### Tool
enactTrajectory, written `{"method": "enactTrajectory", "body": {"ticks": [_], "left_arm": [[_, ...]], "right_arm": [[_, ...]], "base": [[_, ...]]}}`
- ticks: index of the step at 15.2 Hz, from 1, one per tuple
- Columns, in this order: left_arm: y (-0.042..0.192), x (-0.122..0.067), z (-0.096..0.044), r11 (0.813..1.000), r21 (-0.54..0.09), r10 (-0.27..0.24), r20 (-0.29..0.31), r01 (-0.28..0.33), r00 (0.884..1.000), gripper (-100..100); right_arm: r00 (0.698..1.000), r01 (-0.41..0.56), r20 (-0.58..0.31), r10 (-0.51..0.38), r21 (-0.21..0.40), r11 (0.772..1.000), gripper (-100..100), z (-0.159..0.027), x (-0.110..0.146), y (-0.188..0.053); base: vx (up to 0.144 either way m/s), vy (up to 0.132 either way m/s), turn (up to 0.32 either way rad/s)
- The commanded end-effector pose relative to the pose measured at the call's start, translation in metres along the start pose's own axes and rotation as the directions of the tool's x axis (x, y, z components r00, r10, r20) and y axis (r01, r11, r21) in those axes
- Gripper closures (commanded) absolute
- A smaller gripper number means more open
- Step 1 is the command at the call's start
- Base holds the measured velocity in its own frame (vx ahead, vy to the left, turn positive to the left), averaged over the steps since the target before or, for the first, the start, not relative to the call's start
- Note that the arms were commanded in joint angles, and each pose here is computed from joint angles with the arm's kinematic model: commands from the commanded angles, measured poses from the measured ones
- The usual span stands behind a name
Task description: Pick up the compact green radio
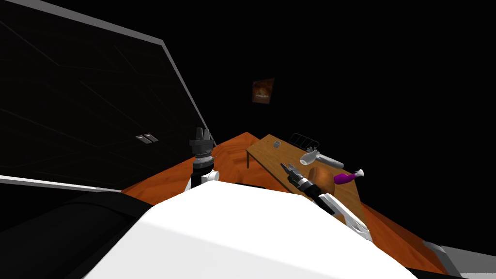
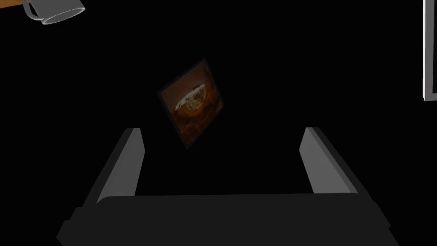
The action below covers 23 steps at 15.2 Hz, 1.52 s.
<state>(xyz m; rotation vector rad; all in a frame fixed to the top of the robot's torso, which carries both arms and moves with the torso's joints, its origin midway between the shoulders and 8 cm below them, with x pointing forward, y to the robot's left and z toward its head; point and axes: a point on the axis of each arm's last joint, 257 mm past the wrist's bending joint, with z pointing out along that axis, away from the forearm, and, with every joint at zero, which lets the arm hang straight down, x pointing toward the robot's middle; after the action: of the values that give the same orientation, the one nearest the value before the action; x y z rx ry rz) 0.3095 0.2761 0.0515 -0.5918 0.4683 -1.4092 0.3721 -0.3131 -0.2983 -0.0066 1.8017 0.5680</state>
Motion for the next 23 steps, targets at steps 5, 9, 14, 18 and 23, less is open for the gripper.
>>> {"method": "enactTrajectory", "body": {"ticks": [5, 9, 14, 18, 23], "left_arm": [[0.000, 0.000, 0.000, 1.000, 0.000, 0.000, 0.000, 0.000, 1.000, 0], [0.000, 0.000, 0.000, 1.000, 0.000, 0.000, 0.000, 0.000, 1.000, 0], [0.000, 0.000, 0.000, 1.000, 0.000, 0.000, 0.000, 0.000, 1.000, 0], [0.000, 0.000, 0.000, 1.000, 0.000, 0.000, 0.000, 0.000, 1.000, 0], [0.000, 0.000, 0.000, 1.000, 0.000, 0.000, 0.000, 0.000, 1.000, 0]], "right_arm": [[0.975, 0.150, -0.171, -0.141, 0.041, 0.988, -100, -0.027, 0.044, -0.050], [0.919, 0.276, -0.301, -0.254, 0.032, 0.961, -100, -0.053, 0.069, -0.084], [0.875, 0.335, -0.384, -0.294, 0.043, 0.941, -100, -0.077, 0.085, -0.114], [0.773, 0.440, -0.515, -0.369, 0.018, 0.898, -100, -0.119, 0.105, -0.155], [0.653, 0.525, -0.629, -0.421, -0.024, 0.851, -100, -0.165, 0.118, -0.194]], "base": [[0.058, 0.063, 0.030], [0.061, 0.070, 0.030], [0.047, 0.047, 0.025], [0.067, 0.070, 0.036], [0.064, 0.061, 0.029]]}}
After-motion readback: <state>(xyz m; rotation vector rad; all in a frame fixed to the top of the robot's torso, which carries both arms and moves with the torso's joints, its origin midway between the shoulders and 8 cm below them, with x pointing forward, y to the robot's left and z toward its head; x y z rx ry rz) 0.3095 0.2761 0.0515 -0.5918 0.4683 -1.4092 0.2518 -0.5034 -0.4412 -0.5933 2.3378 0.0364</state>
